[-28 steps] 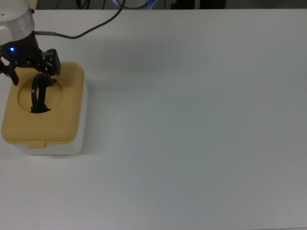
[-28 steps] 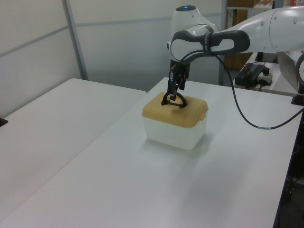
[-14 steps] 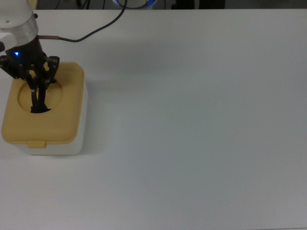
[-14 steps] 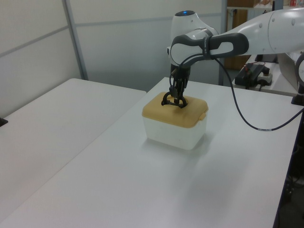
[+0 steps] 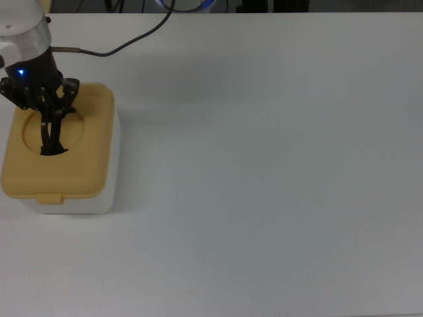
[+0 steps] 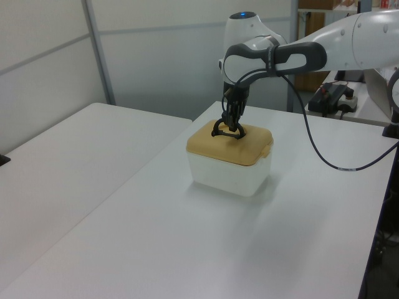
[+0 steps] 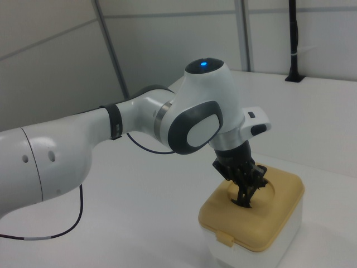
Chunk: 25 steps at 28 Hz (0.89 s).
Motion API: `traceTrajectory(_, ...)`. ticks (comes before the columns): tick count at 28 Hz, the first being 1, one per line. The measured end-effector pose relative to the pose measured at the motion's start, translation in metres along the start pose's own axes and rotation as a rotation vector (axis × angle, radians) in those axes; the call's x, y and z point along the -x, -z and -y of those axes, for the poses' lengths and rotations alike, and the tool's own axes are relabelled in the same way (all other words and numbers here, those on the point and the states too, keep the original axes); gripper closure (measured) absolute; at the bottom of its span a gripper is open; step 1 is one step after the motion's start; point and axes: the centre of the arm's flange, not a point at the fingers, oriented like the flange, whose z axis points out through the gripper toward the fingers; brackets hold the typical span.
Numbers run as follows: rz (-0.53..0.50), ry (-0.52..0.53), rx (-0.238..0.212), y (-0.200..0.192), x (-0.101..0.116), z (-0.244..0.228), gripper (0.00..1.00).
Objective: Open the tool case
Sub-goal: 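Lift the tan lid off the white case by its handle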
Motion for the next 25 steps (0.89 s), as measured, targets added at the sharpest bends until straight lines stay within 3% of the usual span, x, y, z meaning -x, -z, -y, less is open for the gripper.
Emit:
traceTrajectory(6,-0.04,-0.004,0.01,0.021,-0.005,-0.003,0.92)
traceTrajectory(11,-0.08,-0.003,-0.01,0.041,-0.01,0.008,0.92)
traceTrajectory(20,-0.1,0.015,-0.058,0.054,-0.035,0.122,0.92)
traceTrajectory(25,-0.076,0.056,-0.078,0.061,-0.032,0.194,0.92)
